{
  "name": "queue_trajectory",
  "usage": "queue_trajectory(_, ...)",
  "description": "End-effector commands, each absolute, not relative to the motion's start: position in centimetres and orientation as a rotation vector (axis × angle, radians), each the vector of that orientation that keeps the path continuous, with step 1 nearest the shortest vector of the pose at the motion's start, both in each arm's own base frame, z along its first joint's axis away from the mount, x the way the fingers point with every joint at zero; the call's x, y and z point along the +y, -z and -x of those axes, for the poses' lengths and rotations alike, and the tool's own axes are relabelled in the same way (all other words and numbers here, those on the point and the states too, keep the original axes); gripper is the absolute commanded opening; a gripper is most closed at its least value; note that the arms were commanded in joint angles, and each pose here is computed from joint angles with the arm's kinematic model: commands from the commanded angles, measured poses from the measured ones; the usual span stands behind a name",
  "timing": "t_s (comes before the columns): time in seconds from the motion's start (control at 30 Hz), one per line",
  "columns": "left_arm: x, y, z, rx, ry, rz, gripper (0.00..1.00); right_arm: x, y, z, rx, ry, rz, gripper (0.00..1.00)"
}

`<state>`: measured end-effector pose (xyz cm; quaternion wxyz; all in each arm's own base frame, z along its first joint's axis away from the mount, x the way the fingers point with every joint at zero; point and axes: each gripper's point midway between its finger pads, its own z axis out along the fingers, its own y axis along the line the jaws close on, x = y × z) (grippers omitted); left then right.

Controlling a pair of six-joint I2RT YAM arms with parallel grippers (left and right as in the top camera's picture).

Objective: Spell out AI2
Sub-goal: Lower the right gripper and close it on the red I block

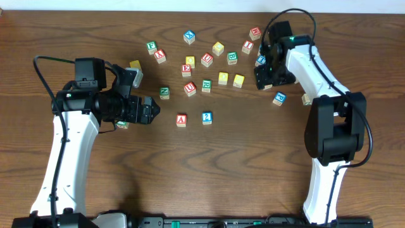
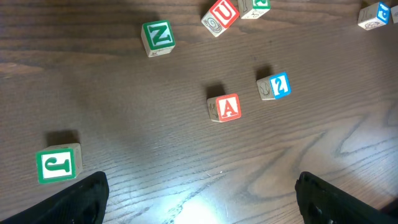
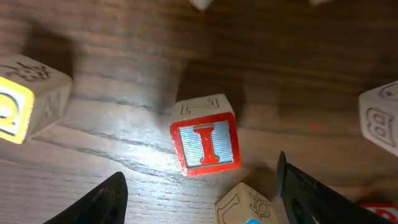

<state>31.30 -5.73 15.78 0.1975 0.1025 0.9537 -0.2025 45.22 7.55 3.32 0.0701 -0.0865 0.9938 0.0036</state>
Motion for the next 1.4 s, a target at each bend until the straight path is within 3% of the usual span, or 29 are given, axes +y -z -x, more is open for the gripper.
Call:
queue_trajectory(0.0, -5.8, -16.0, -31.4, 2.656, 0.575, -0.301, 0.94, 7.1, -2.6, -45.0, 3.006, -0.009, 0.227, 0.7)
queue_trajectory(0.43, -5.4, -15.9, -31.5, 2.666, 0.542, -0.295, 0.94, 6.9, -1.4, -44.9, 3.0, -0.009, 0.221, 0.56)
queue_trajectory(0.8, -5.4, -15.9, -31.6, 2.659, 0.539, -0.297, 0.94, 7.1, -1.6, -46.2, 2.944, -0.014, 0.224, 0.5)
queue_trajectory(0.93, -5.4, -15.9, -31.6, 2.659, 0.539, -0.297, 0.94, 7.2, -1.6, -46.5, 2.932, -0.016, 0.224, 0.41)
queue_trajectory(1.37, -5.4, -15.9, -31.6, 2.66, 0.539, -0.297, 0.94, 7.1, -1.6, -46.2, 2.942, -0.015, 0.224, 0.25)
